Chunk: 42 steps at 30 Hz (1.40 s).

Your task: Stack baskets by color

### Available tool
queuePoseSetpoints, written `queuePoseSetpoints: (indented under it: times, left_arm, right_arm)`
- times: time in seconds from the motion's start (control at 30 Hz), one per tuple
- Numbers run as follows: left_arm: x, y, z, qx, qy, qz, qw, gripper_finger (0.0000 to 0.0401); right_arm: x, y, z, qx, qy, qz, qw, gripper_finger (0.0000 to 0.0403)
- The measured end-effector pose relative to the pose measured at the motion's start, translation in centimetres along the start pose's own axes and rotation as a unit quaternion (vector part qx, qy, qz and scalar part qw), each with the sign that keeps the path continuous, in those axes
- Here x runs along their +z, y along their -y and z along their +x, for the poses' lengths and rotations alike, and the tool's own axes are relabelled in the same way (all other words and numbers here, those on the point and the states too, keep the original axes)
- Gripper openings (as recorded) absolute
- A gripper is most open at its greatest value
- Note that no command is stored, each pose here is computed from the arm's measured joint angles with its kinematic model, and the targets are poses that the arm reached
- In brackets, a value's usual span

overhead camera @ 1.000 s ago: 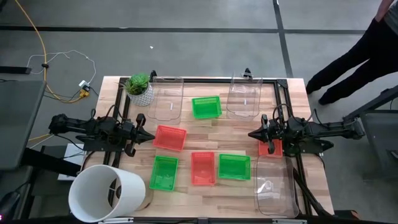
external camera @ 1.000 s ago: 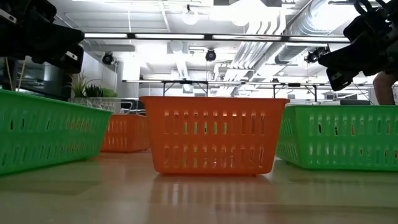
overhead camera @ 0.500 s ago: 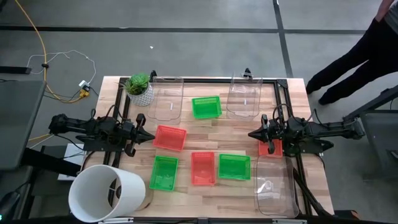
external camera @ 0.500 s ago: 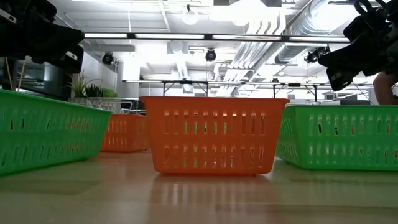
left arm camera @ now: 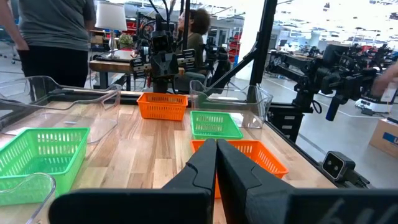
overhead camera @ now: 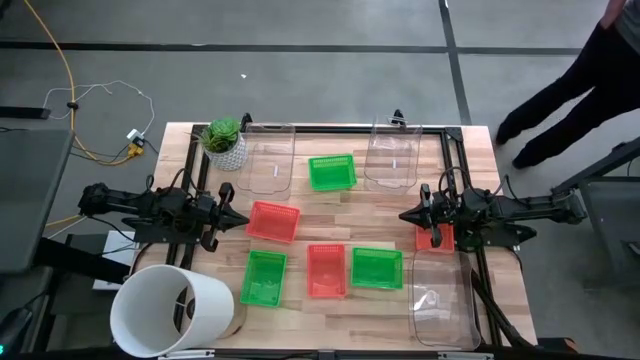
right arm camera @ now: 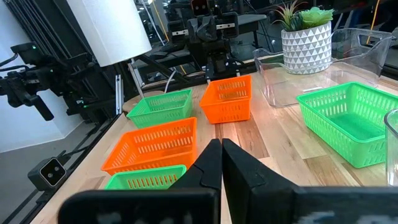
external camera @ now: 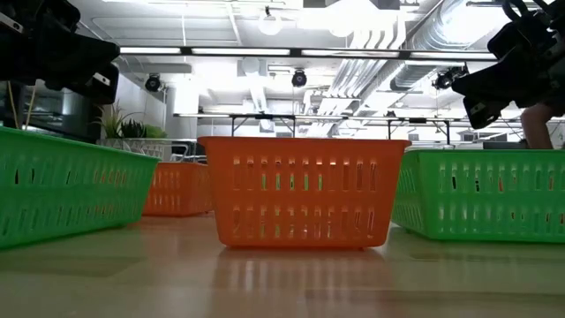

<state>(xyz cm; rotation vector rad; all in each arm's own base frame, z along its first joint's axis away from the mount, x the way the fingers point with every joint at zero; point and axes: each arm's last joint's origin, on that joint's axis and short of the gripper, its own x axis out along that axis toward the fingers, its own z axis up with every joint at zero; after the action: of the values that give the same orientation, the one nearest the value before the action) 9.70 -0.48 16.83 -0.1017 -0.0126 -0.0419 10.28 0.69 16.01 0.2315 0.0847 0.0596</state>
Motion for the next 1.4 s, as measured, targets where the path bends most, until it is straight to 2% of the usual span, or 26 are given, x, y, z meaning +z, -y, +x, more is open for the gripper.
queuePoseSetpoints:
  times: [1.07,1.23,1.4]
  left_arm:
    - [0.0,0.0,0.0,0.000,0.000,0.000,1.000,0.0001]
    - [0.0,0.0,0.0,0.000,0.000,0.000,1.000,0.0001]
    - [0.0,0.0,0.0,0.000,0.000,0.000,1.000,0.0001]
  right_arm:
    - [0.3,-0.1,0.0,0.004,0.016,0.002,1.000,0.0000]
    - [1.6,-0.3,-0.1,0.014,0.087,0.105,0.991,0.0000]
    - [3.6,-0.3,-0.7,-0.012,0.211,0.176,0.962,0.0000]
